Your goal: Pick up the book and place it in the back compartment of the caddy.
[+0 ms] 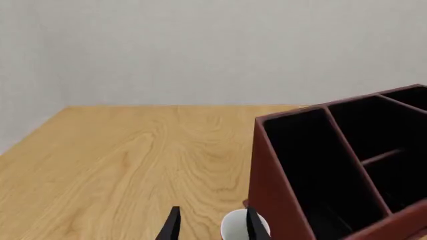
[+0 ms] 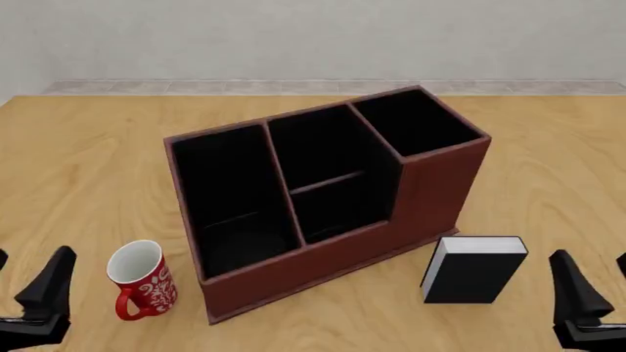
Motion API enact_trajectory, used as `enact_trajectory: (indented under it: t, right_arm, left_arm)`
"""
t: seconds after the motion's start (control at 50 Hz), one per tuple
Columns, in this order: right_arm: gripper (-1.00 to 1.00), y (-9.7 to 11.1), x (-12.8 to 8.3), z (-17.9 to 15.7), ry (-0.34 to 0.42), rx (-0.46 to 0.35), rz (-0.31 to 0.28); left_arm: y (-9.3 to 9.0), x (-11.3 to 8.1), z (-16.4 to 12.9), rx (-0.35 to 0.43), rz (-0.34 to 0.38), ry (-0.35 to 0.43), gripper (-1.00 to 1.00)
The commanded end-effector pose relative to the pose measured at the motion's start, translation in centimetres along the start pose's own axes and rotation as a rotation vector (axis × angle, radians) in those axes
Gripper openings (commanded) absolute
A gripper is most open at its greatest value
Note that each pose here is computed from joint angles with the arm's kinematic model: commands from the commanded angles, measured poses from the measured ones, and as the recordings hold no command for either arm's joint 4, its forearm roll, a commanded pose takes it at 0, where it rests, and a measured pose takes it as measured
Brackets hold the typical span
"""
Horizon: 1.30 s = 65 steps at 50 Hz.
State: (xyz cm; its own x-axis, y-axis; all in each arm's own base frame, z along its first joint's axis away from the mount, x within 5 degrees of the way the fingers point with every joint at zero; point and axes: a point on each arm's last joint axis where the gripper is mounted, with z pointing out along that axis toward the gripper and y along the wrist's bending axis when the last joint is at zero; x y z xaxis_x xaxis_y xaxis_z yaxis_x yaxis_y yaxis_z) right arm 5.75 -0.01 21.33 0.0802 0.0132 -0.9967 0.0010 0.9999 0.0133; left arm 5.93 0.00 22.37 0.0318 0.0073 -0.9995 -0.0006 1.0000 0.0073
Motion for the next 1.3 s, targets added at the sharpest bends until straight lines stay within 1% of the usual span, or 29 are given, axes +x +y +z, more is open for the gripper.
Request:
enact_trajectory:
  t: [0.02, 0.06, 0.08, 0.1, 0.14, 0.16, 0.24, 0.28, 0.32, 0.34, 0.4, 0.46, 0.5, 0.56, 0.58, 0.62, 0.64, 0.7, 0.78, 0.84, 0.88, 0.92, 0.94, 1.0, 1.04, 1.14, 1.2, 1.26, 1.3]
  right_arm:
    - [1.0, 0.0, -0.1, 0.0, 0.001, 0.002, 0.002]
    - [1.0, 0.0, 0.1, 0.3, 0.016, 0.005, 0.032]
    - [1.0, 0.0, 0.1, 0.4, 0.021, 0.006, 0.041]
    - [1.0, 0.0, 0.1, 0.3, 0.018, 0.005, 0.035]
    - [1.0, 0.0, 0.0, 0.2, 0.009, 0.004, 0.019]
    - [1.0, 0.0, -0.1, 0.0, 0.0, 0.002, 0.001]
    - [1.0, 0.0, 0.1, 0.4, 0.021, 0.006, 0.04]
    - [1.0, 0.0, 0.0, 0.0, 0.001, 0.002, 0.002]
    - [1.0, 0.0, 0.0, 0.1, 0.011, 0.004, 0.022]
    - [1.0, 0.0, 0.1, 0.3, 0.019, 0.005, 0.036]
    - [1.0, 0.0, 0.0, 0.0, 0.004, 0.003, 0.009]
    - [1.0, 0.0, 0.0, 0.1, 0.006, 0.003, 0.011]
    - [1.0, 0.0, 0.1, 0.3, 0.02, 0.005, 0.038]
    - [1.0, 0.0, 0.0, 0.1, 0.008, 0.003, 0.016]
    - [1.0, 0.0, 0.0, 0.0, 0.004, 0.002, 0.007]
    - [1.0, 0.0, 0.1, 0.3, 0.017, 0.005, 0.032]
    - [1.0, 0.0, 0.1, 0.3, 0.019, 0.005, 0.036]
    - [1.0, 0.0, 0.0, 0.0, 0.003, 0.002, 0.006]
    - [1.0, 0.0, 0.1, 0.4, 0.019, 0.005, 0.036]
    - [1.0, 0.0, -0.1, 0.0, 0.003, 0.002, 0.006]
    - [1.0, 0.0, 0.0, 0.2, 0.013, 0.004, 0.025]
    - [1.0, 0.0, 0.0, 0.3, 0.017, 0.004, 0.032]
    - [1.0, 0.0, 0.0, 0.1, 0.01, 0.003, 0.019]
    - [1.0, 0.0, 0.0, 0.1, 0.006, 0.002, 0.012]
    - [1.0, 0.0, 0.0, 0.2, 0.017, 0.004, 0.033]
    - [1.0, 0.0, 0.0, 0.1, 0.007, 0.002, 0.013]
    - [1.0, 0.0, 0.0, 0.3, 0.017, 0.004, 0.033]
    - [1.0, 0.0, -0.1, 0.0, 0.004, 0.002, 0.009]
    - [1.0, 0.0, 0.0, 0.3, 0.017, 0.004, 0.033]
  left_arm:
    - [-0.1, 1.0, -0.1, 0.007, -0.003, -0.046, 1.0]
    - [0.3, 1.0, 0.5, -0.05, -0.082, -0.026, 1.0]
    - [0.3, 1.0, 0.5, -0.05, -0.082, -0.026, 1.0]
    - [0.0, 0.9, 0.3, -0.004, -0.006, -0.038, 1.0]
    - [0.0, 1.0, 0.2, -0.003, 0.004, -0.038, 1.0]
    - [0.0, 1.0, 0.3, -0.004, -0.004, -0.034, 1.0]
    - [-0.1, 0.5, 0.3, 0.015, -0.009, -0.032, 1.0]
    - [-0.1, -0.5, 0.3, 0.017, -0.012, -0.028, 1.0]
    - [-0.1, -0.8, 0.3, 0.015, -0.022, -0.031, 1.0]
    - [-0.1, -1.5, 0.1, 0.016, -0.028, -0.043, 1.0]
    - [-0.1, -2.1, 0.2, 0.018, -0.042, -0.045, 1.0]
    - [-0.1, -3.1, -0.1, 0.018, -0.041, -0.058, 1.0]
    - [-0.1, -4.0, -0.4, 0.024, -0.053, -0.068, 1.0]
    - [-0.2, -4.8, -0.8, 0.04, -0.051, -0.085, 1.0]
    - [-0.2, -5.4, -1.0, 0.052, -0.049, -0.092, 1.0]
    - [-0.3, -6.4, -1.7, 0.09, 0.004, -0.111, 1.0]
    - [-0.4, -6.5, -1.7, 0.103, 0.01, -0.11, 1.0]
    - [-0.5, -7.3, -2.0, 0.143, -0.007, -0.107, 1.0]
    - [-0.5, -8.6, -2.3, 0.159, -0.039, -0.109, 1.0]
    - [-0.4, -9.8, -2.5, 0.165, -0.049, -0.112, 1.0]
    - [-0.4, -10.9, -2.8, 0.162, -0.063, -0.121, 1.0]
    - [-0.4, -11.4, -3.0, 0.168, -0.052, -0.125, 1.0]
    - [-0.4, -11.7, -3.2, 0.186, -0.019, -0.135, 1.0]
    - [-0.3, -12.5, -3.2, 0.169, -0.034, -0.138, 1.0]
    - [-0.4, -13.0, -3.1, 0.193, -0.068, -0.131, 1.0]
    - [-0.7, -14.5, -3.0, 0.309, -0.074, -0.118, 1.0]
    - [-0.7, -15.2, -3.1, 0.328, -0.068, -0.115, 1.0]
    - [-0.7, -16.1, -3.1, 0.336, -0.081, -0.117, 1.0]
    - [-0.8, -17.0, -3.0, 0.374, -0.087, -0.112, 1.0]
